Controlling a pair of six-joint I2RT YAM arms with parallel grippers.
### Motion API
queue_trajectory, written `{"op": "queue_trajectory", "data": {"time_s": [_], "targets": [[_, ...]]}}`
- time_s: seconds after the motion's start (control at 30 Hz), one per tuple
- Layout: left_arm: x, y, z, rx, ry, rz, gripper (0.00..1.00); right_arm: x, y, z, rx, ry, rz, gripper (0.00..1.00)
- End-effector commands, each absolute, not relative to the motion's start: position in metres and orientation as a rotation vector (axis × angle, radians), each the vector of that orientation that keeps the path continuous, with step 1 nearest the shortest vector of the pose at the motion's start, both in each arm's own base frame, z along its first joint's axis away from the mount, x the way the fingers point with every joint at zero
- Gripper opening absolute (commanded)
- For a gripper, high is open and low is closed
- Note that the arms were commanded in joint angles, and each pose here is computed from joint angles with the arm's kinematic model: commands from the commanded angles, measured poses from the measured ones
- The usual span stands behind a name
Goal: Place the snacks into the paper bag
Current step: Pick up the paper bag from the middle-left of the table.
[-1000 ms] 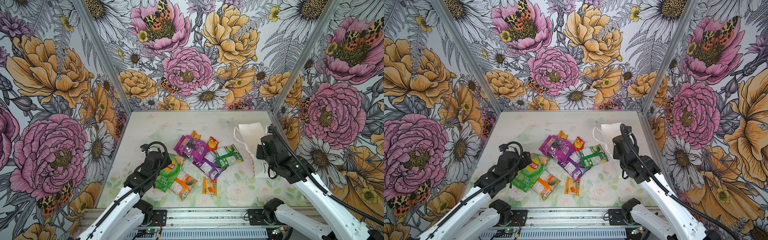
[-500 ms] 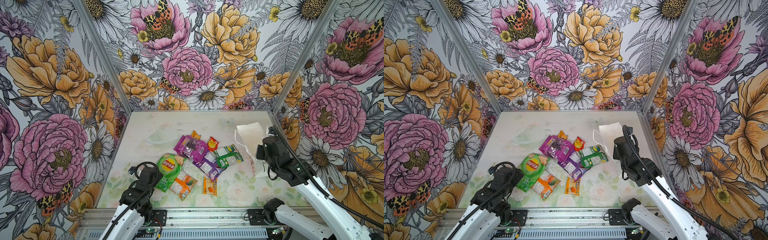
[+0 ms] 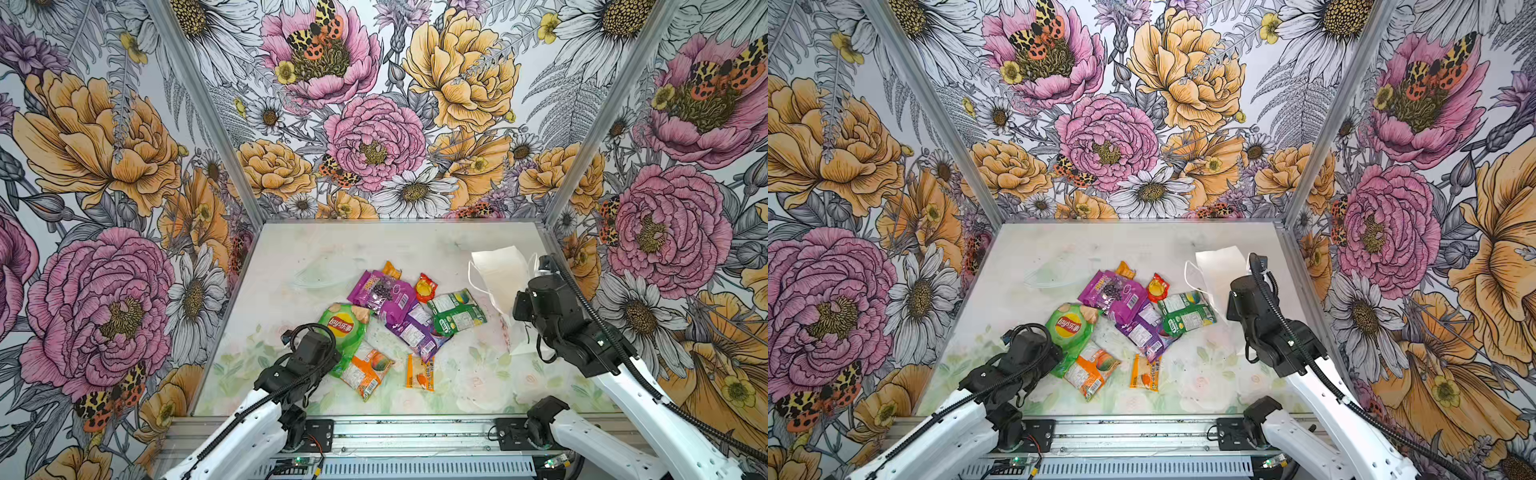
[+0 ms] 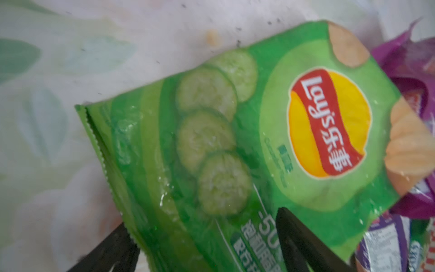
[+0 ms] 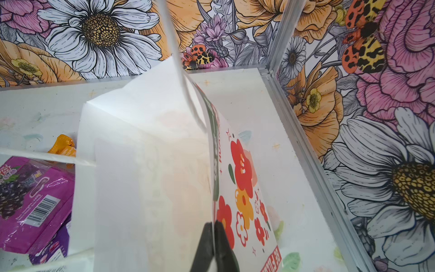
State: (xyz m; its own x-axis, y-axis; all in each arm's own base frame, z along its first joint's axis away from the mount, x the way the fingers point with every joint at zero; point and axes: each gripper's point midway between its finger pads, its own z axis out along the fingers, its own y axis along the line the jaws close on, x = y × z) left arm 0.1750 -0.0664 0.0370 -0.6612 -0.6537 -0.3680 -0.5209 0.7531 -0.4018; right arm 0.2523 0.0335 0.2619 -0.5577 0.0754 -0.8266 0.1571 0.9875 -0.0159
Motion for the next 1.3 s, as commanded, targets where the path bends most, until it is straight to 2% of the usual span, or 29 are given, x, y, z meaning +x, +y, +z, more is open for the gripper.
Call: {"op": "queue_trajectory", "data": {"time_s": [0.0, 0.43, 0.83, 1.07, 1.27], "targets": [[0.186, -0.080, 0.047, -0.931, 2.377, -0.434, 0.83, 0.253, 0.037, 0.261, 0.170, 2.159, -0.084, 0.00], [0.190, -0.068, 0.049, -0.950, 2.249, -0.472, 0.43, 0.252, 0.037, 0.261, 0.169, 2.156, -0.074, 0.00], [0.229, -0.072, 0.146, -0.516, 2.097, -0.345, 0.11, 0.252, 0.037, 0.261, 0.168, 2.156, -0.078, 0.00], [0.252, -0.104, 0.205, -0.213, 2.074, -0.308, 0.03, 0.252, 0.037, 0.262, 0.167, 2.155, -0.081, 0.00], [0.260, -0.146, 0.268, 0.050, 2.036, -0.328, 0.00, 0.251, 0.036, 0.264, 0.168, 2.147, -0.071, 0.00]]}}
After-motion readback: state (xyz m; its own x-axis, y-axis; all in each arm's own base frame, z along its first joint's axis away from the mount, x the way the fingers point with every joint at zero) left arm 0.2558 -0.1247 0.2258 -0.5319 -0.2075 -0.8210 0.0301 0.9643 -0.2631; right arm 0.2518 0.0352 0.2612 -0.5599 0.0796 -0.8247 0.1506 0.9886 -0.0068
